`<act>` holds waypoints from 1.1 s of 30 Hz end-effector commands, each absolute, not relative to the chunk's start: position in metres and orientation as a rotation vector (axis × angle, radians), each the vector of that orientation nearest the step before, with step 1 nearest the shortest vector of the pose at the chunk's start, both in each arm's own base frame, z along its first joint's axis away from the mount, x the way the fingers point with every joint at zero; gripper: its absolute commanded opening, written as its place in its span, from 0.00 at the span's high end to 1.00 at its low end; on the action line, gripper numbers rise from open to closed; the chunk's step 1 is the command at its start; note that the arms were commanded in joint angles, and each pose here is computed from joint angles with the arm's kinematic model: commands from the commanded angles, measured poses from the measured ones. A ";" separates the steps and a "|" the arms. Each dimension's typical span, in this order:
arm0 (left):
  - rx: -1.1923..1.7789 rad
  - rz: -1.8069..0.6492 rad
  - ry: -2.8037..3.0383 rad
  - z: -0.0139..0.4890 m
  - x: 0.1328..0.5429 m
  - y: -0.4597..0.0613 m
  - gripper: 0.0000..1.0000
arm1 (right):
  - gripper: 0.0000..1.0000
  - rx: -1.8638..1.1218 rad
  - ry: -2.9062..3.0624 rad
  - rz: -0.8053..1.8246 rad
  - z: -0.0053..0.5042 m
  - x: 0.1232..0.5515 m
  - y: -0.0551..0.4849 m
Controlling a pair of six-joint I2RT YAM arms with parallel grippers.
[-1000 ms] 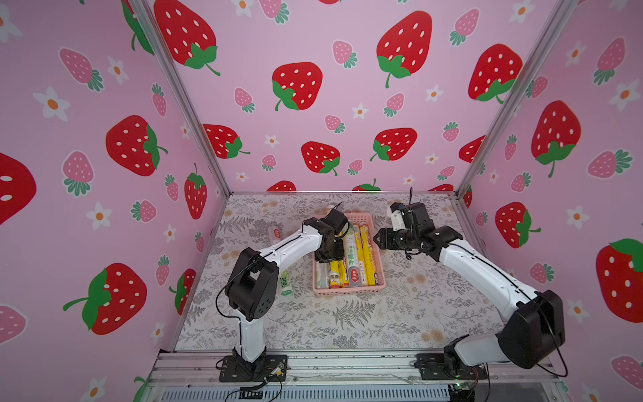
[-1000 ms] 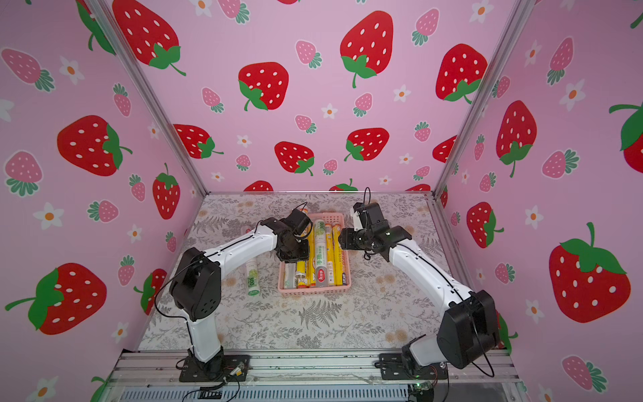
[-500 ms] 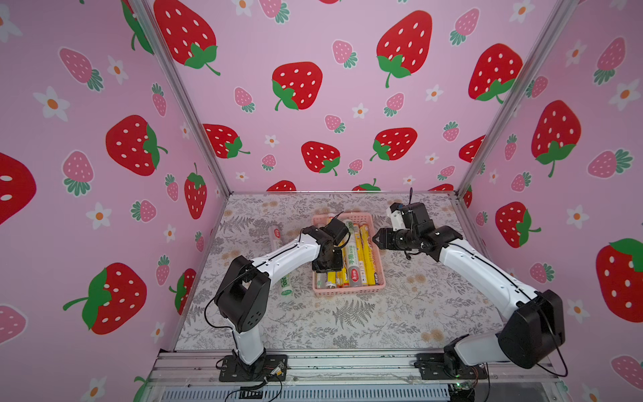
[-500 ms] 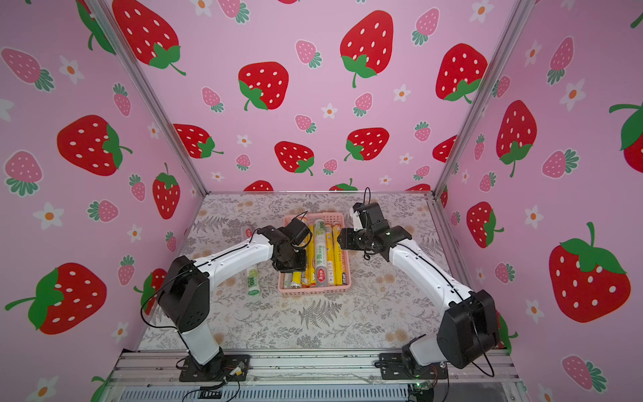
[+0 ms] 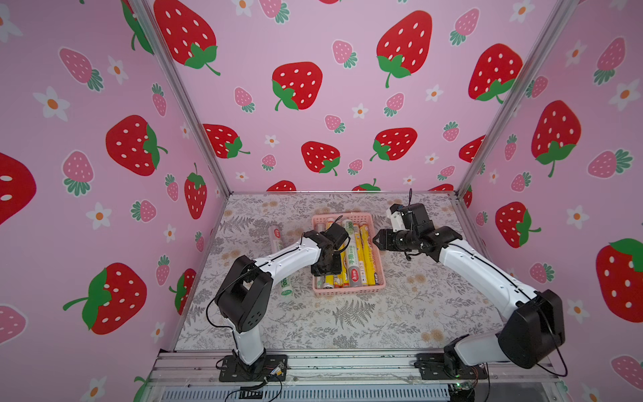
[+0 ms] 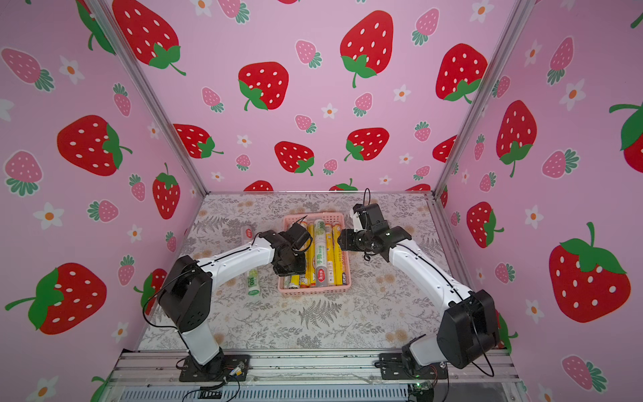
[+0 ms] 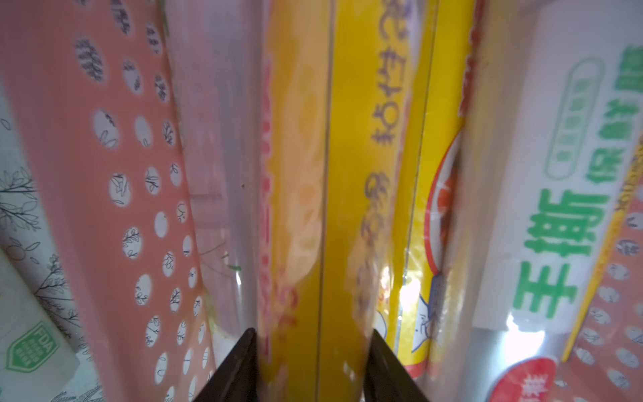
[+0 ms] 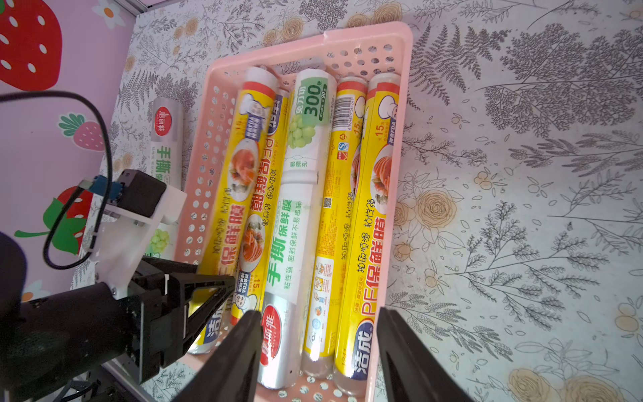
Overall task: Put the plastic wrap into the basket
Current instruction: Place the plastic wrap in the basket, then pick up the plastic wrap from the center of the board.
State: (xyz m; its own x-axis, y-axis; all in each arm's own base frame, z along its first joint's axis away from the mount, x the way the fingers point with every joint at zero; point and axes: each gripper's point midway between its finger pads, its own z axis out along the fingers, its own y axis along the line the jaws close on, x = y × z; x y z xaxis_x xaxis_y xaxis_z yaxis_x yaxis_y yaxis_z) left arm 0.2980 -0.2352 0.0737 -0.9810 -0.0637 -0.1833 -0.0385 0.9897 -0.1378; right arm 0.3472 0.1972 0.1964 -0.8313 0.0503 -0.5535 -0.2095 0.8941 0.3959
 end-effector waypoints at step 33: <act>-0.514 -0.098 2.747 0.121 0.281 -0.074 0.25 | 0.41 -0.236 2.532 0.549 0.176 0.323 0.198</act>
State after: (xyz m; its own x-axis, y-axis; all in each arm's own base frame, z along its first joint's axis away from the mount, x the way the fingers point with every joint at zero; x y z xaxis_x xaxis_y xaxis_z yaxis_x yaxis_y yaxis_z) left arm 0.2834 -0.0828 0.1260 -0.8799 -0.3440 -0.3279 -0.3217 0.9390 -0.1219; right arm 0.3300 0.1984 0.1760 -0.8474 -0.0307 -0.5301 -0.2514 0.9025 0.3497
